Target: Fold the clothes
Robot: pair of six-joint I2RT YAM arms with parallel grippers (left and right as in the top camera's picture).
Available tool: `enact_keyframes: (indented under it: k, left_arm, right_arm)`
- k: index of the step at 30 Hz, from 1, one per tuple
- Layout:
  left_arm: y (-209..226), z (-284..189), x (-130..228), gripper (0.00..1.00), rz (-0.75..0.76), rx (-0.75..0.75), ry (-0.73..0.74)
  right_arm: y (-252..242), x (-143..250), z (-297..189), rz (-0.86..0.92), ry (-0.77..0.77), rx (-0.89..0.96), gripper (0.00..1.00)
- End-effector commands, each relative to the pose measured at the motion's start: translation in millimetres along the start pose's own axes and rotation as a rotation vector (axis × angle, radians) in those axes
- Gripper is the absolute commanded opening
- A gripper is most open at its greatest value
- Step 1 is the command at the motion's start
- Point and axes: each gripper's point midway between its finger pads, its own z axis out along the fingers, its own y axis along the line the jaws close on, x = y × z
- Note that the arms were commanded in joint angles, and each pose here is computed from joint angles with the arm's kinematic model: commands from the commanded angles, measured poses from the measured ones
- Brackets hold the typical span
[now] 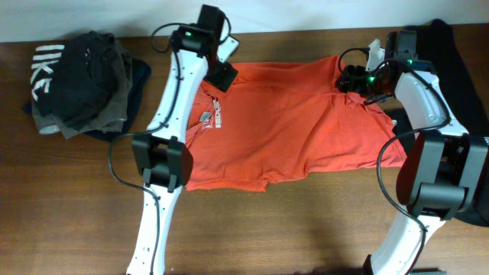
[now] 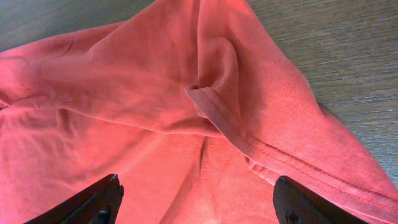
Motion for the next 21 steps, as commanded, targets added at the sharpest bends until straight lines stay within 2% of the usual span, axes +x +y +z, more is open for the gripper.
enact_keyframes:
  k: [1,8,12,14,21]
  left_arm:
    - [-14.5,30.0,14.0,0.80,0.085,0.061,0.061]
    - [-21.5,49.8,28.0,0.77,0.149,0.086,0.117]
    - [-19.1,61.4,33.5,0.69,0.146,0.077,0.138]
    - [-17.3,66.1,35.8,0.61,0.146,0.070,0.147]
    - [-11.7,69.0,30.1,0.20,0.142,0.040,0.127]
  right_arm:
    - [12.9,-12.6,-15.4,-0.019,-0.042,-0.021,0.82]
    - [12.9,-12.7,-15.4,-0.019,-0.042,-0.021,0.82]
    - [12.9,-12.7,-15.4,-0.019,-0.042,-0.021,0.82]
    - [12.8,-12.7,-15.4,-0.019,-0.043,-0.021,0.82]
    - [12.9,-13.1,-15.4,-0.020,-0.044,-0.021,0.82]
